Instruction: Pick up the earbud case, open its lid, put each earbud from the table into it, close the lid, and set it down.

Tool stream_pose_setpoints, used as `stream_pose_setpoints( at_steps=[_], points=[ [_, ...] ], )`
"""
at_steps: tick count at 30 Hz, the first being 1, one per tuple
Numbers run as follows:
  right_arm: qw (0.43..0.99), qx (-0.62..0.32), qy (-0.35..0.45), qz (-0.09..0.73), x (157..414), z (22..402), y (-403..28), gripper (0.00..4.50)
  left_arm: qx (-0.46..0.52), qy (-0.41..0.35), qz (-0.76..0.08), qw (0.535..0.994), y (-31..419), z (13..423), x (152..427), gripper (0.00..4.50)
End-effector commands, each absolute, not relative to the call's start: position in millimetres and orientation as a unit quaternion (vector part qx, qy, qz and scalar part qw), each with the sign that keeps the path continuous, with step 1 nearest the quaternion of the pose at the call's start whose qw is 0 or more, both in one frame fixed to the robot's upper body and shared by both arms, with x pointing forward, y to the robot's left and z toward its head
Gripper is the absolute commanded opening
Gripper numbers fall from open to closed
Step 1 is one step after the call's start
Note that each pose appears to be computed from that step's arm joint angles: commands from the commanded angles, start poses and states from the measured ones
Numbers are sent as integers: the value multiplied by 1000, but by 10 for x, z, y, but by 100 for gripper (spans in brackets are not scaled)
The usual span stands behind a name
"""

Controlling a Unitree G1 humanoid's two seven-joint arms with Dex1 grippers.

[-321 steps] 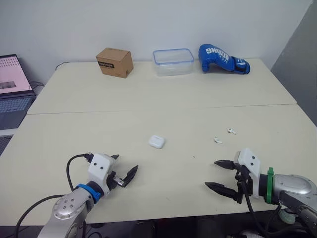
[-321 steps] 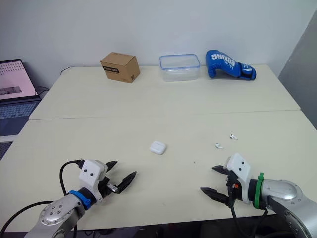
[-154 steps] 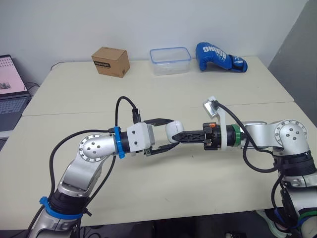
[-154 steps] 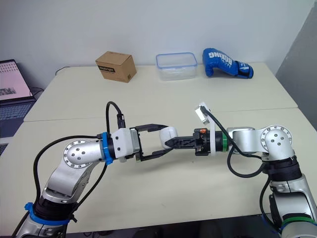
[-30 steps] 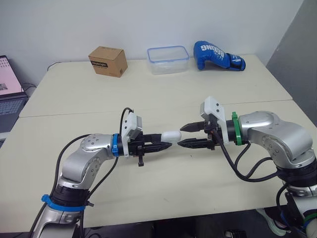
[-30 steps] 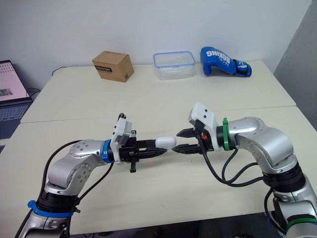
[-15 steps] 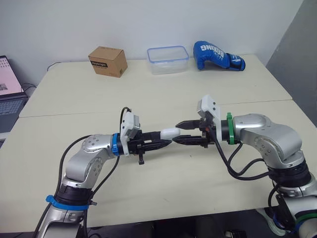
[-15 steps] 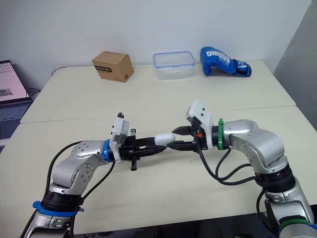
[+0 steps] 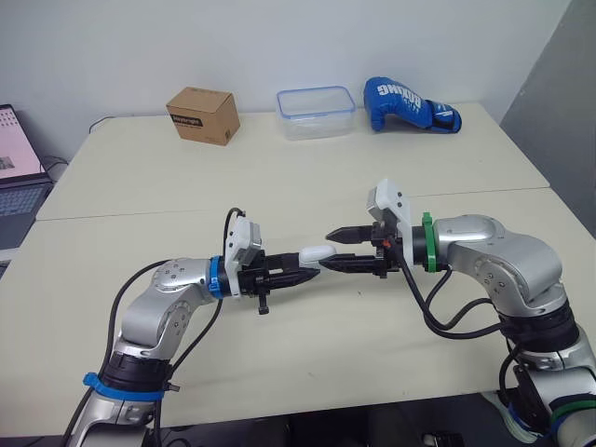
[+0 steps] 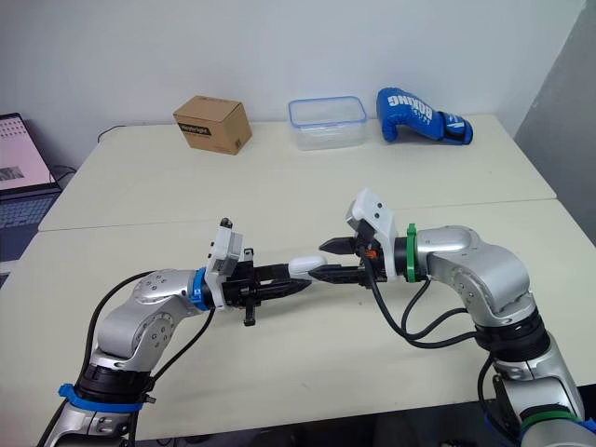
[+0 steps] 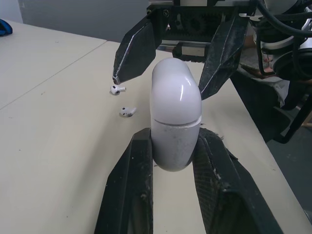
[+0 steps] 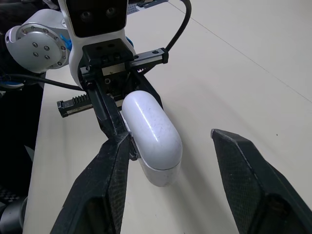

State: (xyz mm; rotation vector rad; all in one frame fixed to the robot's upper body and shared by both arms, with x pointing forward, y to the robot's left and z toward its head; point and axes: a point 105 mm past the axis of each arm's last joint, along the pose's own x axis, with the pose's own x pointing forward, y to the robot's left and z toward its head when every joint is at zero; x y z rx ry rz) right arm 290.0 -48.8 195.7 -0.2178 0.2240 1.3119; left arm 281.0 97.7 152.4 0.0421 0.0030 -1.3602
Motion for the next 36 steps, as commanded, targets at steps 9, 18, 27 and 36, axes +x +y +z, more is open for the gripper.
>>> stream_pose_setpoints(
  at_steps=[9, 18, 27, 36],
  points=[
    [807, -92, 65, 580, 3024, 2190, -532, 269, 24, -14, -655, 755, 926, 1534, 2670, 74],
    [816, -114, 82, 560, 3050, 2363, -917, 269, 12, -35, -615, 788, 1068, 1623, 2888, 74],
    [839, -226, 198, 454, 3379, 1791, -1503, 269, 17, -48, -618, 784, 1111, 1750, 2948, 74],
    [828, -245, 246, 439, 3516, 1372, -1640, 269, 21, -46, -621, 782, 1089, 1736, 2902, 74]
  ],
)
